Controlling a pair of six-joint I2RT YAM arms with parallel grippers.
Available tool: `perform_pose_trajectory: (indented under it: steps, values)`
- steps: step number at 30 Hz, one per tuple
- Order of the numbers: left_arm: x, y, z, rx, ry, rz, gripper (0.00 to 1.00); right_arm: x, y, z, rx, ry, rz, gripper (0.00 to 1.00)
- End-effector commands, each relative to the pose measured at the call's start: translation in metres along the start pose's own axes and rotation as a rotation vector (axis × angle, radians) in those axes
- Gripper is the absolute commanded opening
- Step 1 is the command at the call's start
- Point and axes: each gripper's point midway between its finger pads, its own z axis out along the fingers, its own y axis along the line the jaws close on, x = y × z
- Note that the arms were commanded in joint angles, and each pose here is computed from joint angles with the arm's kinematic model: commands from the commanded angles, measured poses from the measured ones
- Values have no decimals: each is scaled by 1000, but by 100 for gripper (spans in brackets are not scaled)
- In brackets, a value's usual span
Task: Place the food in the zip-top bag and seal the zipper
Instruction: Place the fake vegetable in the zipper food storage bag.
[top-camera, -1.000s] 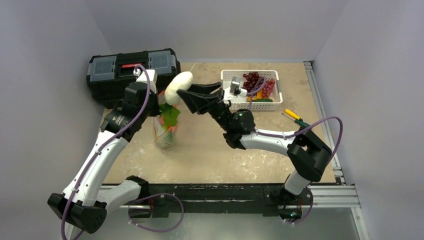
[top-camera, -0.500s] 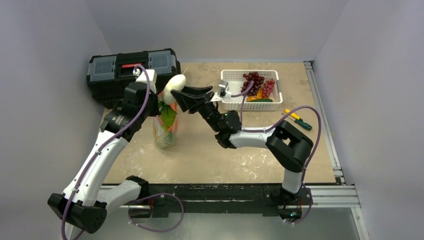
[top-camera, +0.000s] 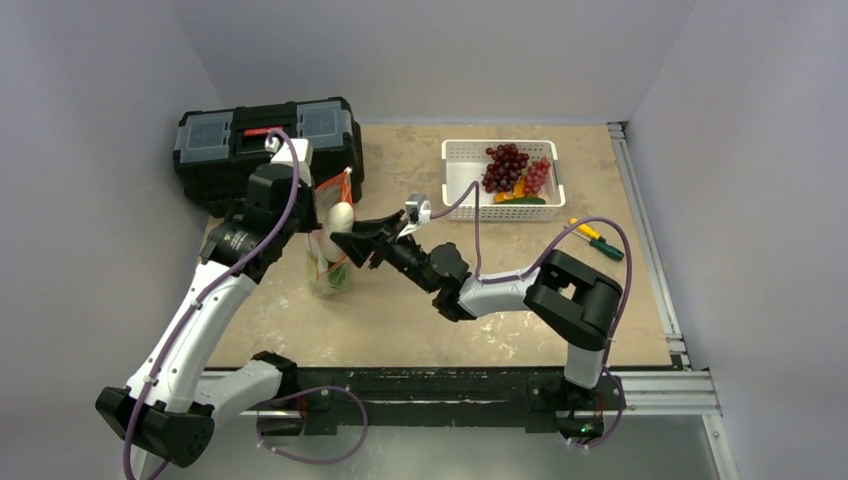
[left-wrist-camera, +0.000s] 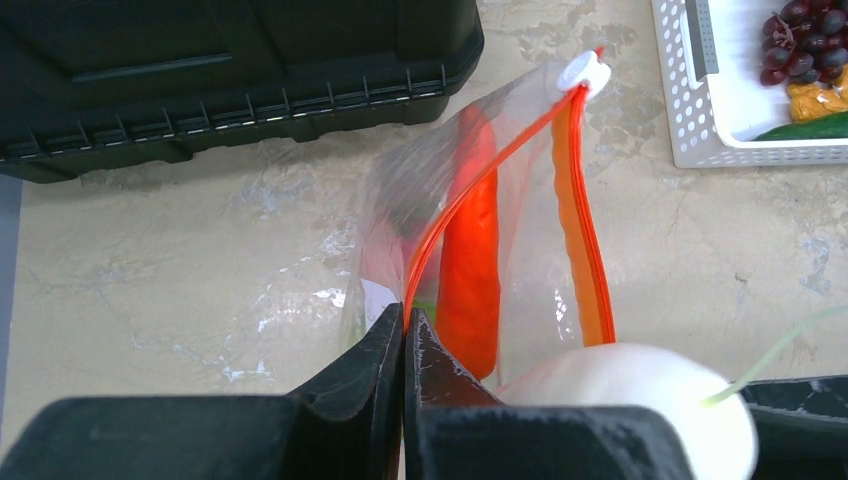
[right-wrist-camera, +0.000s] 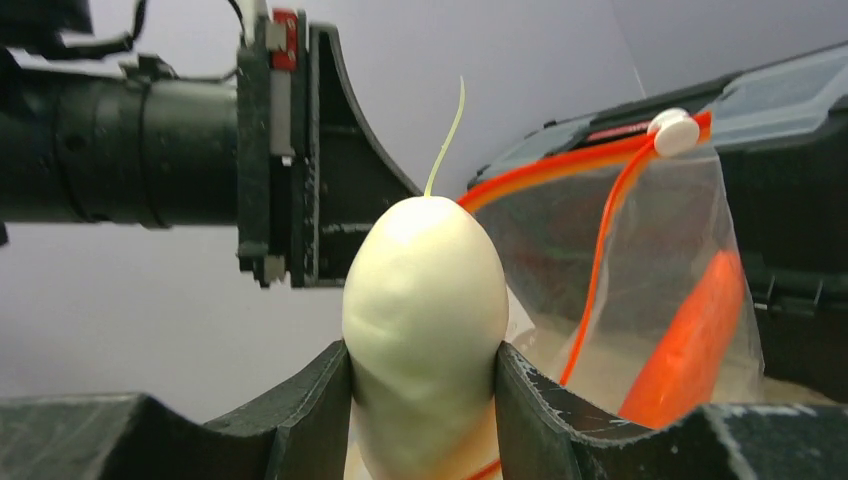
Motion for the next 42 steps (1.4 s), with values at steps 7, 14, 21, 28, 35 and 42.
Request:
perform_pose_trajectory:
  steps: [7,14,21,28,35,42]
  values:
    - [-18,0,-3,6,-61,-30,0,28,-10,1,145,235,37,21]
    - [-18,2,-3,-1,-60,-30,0,40,-14,15,248,388,56,49]
    - [-18,2,-3,-3,-62,-30,0,33,-10,19,320,487,43,73]
    - [-17,2,-2,-5,-59,-28,0,9,-12,6,366,508,-54,79]
    - [-17,4,-3,-11,-58,-28,0,-18,-15,-5,396,487,-165,79]
    - [-15,2,1,-6,-46,-27,0,-45,-34,-22,492,480,-245,80]
